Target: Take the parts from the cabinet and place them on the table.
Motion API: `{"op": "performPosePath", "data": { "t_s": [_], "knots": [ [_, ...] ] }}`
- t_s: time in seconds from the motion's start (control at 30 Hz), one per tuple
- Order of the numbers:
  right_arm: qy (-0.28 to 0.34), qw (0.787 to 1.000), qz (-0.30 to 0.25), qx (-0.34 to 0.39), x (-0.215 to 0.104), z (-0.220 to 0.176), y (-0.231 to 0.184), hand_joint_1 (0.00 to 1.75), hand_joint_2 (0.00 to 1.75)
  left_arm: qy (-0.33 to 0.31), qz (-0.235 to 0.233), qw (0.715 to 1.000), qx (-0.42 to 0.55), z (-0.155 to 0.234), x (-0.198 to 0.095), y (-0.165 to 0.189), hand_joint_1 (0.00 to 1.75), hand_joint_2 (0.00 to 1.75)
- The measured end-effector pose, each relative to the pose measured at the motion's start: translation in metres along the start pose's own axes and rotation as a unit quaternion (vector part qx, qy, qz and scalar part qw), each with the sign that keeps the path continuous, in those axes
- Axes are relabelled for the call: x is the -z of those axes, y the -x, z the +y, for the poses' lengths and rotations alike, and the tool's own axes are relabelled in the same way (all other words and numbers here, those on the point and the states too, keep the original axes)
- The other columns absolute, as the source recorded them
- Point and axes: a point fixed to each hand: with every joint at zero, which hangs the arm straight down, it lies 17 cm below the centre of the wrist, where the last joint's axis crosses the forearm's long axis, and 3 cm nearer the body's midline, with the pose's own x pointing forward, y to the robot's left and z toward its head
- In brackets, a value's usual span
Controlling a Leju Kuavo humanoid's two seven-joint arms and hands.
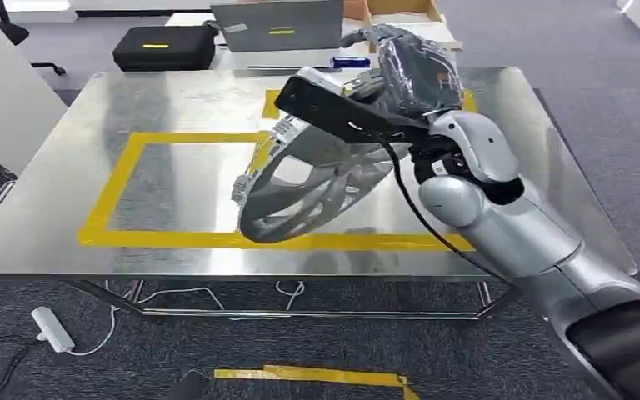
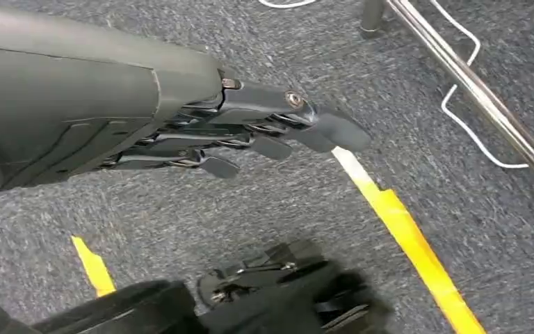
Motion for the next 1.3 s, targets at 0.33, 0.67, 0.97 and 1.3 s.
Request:
{"op": "performPosePath", "data": {
  "t_s": [0.33, 0.67, 0.97, 1.3],
  "knots": [
    [-0.015, 0.999, 0.025, -0.037, 0.010, 0.012, 0.016, 0.80, 1.75, -0.012, 0.009, 1.000, -0.020, 0.001, -0.003, 0.007, 0.00, 1.75],
    [-0.027, 0.997, 0.046, -0.061, 0.009, 0.036, 0.028, 0.80, 1.75, -0.018, 0.013, 0.999, -0.032, -0.001, -0.004, 0.009, 0.00, 1.75],
    [-0.024, 0.993, 0.056, -0.103, 0.013, 0.051, 0.030, 0.80, 1.75, -0.046, 0.036, 0.997, -0.052, 0.004, -0.013, 0.031, 0.00, 1.75],
    [-0.033, 0.986, 0.098, -0.130, 0.010, 0.055, 0.071, 0.80, 1.75, -0.065, 0.058, 0.995, -0.054, 0.010, -0.025, 0.050, 0.00, 1.75]
  ]
}}
